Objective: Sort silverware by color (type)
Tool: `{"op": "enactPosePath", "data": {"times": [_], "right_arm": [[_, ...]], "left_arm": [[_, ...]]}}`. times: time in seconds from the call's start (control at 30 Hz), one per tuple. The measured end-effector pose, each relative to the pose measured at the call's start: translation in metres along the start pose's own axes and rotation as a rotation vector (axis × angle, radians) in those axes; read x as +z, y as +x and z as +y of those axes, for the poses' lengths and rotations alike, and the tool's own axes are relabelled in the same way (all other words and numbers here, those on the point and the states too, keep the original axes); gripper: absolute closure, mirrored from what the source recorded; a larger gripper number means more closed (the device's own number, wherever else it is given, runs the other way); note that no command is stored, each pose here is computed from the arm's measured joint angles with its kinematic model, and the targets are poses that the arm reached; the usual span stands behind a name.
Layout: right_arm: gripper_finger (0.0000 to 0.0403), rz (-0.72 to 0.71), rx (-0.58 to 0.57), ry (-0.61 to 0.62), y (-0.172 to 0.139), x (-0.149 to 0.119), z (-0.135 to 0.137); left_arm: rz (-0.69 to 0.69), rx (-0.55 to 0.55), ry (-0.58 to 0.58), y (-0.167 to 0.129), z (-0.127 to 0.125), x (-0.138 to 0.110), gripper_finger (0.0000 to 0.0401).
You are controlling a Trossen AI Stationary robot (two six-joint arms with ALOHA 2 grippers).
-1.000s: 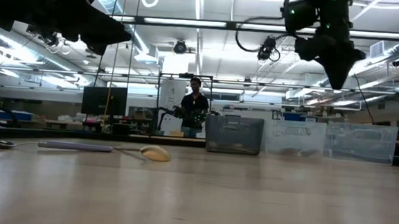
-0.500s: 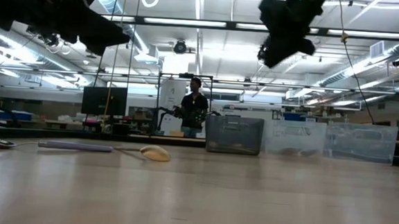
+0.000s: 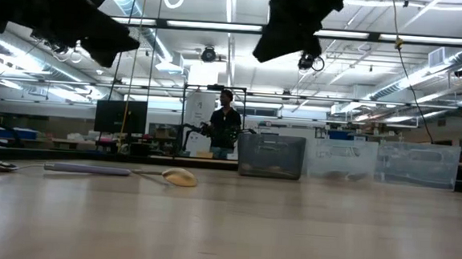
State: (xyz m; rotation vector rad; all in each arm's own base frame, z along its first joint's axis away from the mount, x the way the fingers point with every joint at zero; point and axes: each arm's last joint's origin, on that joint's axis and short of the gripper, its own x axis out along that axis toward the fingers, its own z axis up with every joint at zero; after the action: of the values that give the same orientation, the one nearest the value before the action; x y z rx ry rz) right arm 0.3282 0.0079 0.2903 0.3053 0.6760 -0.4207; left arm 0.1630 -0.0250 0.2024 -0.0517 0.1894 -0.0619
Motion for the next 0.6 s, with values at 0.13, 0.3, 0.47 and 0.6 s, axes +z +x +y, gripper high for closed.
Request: {"op": "enactPosePath", "data": {"times": [0.13, 0.3, 0.47, 0.6], "right_arm": [[0.0313, -0.036, 0.014, -0.056, 0.019, -0.008, 0.020], [0.0313, -0.125, 0.052, -0.149, 0.044, -0.015, 0.045], [0.0313, -0.200, 0.063, -0.206, 0.070, -0.023, 0.060], [0.0313, -0.233, 0.080, -0.231, 0.088, -0.031, 0.068]], "left_arm": [[0.093, -0.010, -0.090, -0.001, -0.002, -0.009, 0.0259], [0.223, 0.024, -0.224, -0.003, -0.001, -0.022, 0.0259], [0.380, 0.012, -0.367, -0.007, -0.002, -0.035, 0.0259], [0.478, 0.032, -0.450, -0.011, -0.002, -0.043, 0.0259]]}}
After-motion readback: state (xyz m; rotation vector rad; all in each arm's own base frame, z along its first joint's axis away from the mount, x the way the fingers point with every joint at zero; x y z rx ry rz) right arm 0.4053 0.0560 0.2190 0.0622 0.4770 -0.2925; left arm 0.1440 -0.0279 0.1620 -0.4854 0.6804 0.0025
